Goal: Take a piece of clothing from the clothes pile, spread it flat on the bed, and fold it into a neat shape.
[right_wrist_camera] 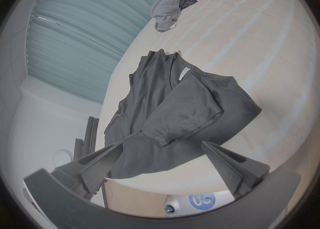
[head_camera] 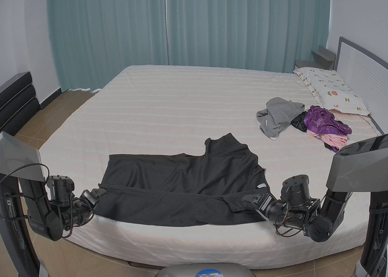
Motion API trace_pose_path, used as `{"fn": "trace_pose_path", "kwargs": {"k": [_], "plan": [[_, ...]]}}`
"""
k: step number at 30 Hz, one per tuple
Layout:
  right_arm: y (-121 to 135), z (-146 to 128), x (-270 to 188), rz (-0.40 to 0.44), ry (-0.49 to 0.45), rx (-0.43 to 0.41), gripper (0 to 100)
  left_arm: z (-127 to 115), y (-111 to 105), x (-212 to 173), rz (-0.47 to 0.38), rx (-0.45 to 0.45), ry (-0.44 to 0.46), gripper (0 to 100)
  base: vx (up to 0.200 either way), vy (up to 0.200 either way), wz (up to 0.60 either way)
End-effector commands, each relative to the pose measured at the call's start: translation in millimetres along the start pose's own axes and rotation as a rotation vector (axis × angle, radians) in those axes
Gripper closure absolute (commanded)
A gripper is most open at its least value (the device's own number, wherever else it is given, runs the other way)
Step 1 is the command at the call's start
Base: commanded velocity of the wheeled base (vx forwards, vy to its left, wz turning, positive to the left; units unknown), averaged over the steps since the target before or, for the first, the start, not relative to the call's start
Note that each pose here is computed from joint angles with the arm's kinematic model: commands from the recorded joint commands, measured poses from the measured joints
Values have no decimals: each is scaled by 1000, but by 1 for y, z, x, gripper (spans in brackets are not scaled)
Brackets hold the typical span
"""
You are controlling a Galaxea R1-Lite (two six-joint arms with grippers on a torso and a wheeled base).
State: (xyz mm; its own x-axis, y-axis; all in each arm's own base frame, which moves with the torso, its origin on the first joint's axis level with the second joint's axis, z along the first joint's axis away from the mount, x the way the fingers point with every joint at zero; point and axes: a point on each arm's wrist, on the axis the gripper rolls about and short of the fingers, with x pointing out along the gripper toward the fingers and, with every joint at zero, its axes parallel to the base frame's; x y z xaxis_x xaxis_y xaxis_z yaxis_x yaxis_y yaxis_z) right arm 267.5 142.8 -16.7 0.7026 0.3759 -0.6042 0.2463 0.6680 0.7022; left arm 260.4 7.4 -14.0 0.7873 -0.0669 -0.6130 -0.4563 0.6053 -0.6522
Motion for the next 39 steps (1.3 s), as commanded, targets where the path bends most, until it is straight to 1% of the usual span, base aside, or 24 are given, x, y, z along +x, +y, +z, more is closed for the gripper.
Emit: {"fn": "trace_pose_path", "kwargs": {"k": [1,6,11,14,21,29,30,39], "plan": [[-3,0,12,-14,-13,11,0,-4,5,4,17,-1,14,0,0,0,0],[-5,-3,22,-46,-43,0,0,-5,5,5,23,3,14,0,0,0,0],[-5,-3,24,-54,-42,-2,0,-5,6,5,25,3,12,0,0,0,0],[-5,-2,25,-78,-32,-2,0,-5,6,5,26,4,13,0,0,0,0],[-4,5,31,-81,-49,11,0,-5,6,5,27,4,12,0,0,0,0],[-4,7,35,-87,-51,13,0,-5,6,6,27,4,12,0,0,0,0],[-4,8,36,-87,-51,13,100,-5,6,6,27,4,12,0,0,0,0],[-3,8,34,-95,-49,13,100,-5,6,6,27,4,12,0,0,0,0]]}}
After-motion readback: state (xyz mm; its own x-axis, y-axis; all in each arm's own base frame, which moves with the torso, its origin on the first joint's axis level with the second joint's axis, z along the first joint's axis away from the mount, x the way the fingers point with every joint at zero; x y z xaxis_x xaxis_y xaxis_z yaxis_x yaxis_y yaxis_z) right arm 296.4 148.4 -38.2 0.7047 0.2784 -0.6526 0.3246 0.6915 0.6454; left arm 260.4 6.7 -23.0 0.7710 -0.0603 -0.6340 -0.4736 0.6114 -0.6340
